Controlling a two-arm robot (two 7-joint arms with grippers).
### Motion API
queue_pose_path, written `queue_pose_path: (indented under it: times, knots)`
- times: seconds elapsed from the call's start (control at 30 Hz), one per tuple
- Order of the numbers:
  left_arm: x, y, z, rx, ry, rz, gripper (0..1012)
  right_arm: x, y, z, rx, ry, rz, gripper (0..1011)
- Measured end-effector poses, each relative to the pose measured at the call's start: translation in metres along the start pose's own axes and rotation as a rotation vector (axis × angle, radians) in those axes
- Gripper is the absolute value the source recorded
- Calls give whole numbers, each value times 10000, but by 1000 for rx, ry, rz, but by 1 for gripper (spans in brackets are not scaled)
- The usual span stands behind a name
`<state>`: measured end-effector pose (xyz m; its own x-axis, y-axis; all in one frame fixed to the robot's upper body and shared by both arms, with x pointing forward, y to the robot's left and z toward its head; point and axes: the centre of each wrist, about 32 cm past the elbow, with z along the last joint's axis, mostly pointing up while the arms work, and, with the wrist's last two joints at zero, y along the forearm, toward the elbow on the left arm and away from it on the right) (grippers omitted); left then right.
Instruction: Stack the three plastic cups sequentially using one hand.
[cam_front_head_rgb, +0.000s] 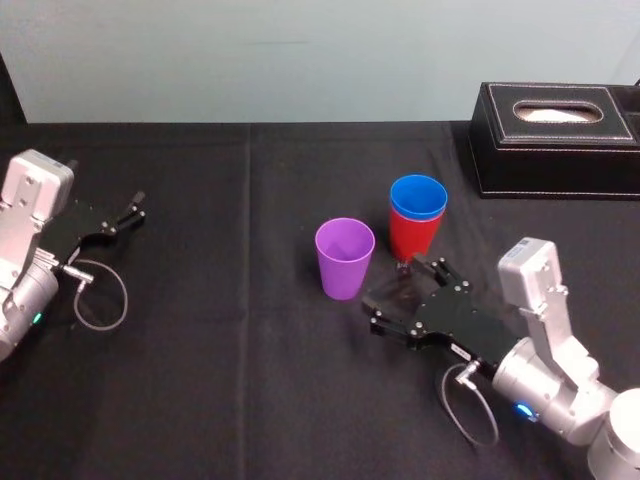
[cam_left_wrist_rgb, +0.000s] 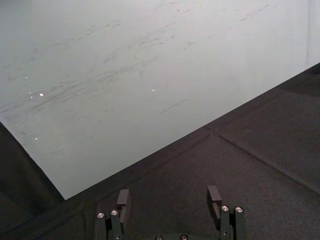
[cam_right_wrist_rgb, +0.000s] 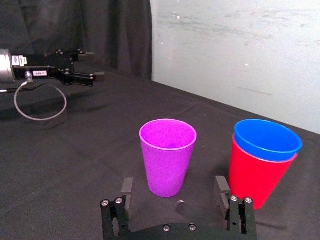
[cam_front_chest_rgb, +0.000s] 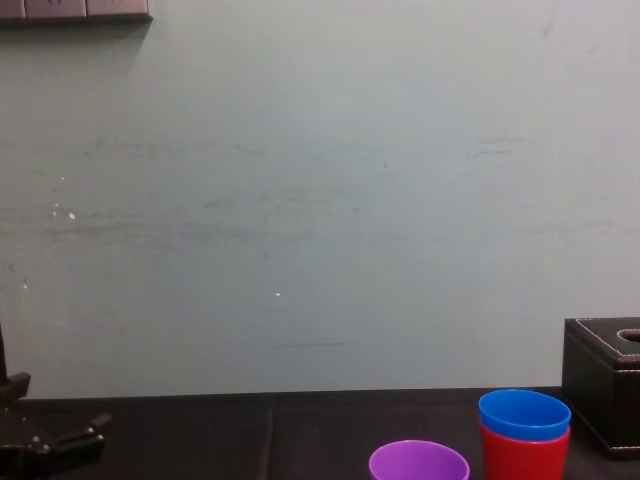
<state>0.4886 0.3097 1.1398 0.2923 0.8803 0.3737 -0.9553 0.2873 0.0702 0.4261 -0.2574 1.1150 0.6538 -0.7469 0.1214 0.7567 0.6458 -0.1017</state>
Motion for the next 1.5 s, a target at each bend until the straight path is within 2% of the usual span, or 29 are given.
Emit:
queue_pose_path:
  times: [0.4, 0.87, 1.5]
  knots:
    - [0, 0, 0, 0, 0, 0, 1005, -33, 277, 1, 13, -3, 10, 1004]
    - [0, 0, 0, 0, 0, 0, 1005, -35, 606, 9, 19, 23, -4, 1004]
    - [0, 0, 0, 0, 0, 0, 1005, -66, 776, 18, 37, 14, -17, 1004]
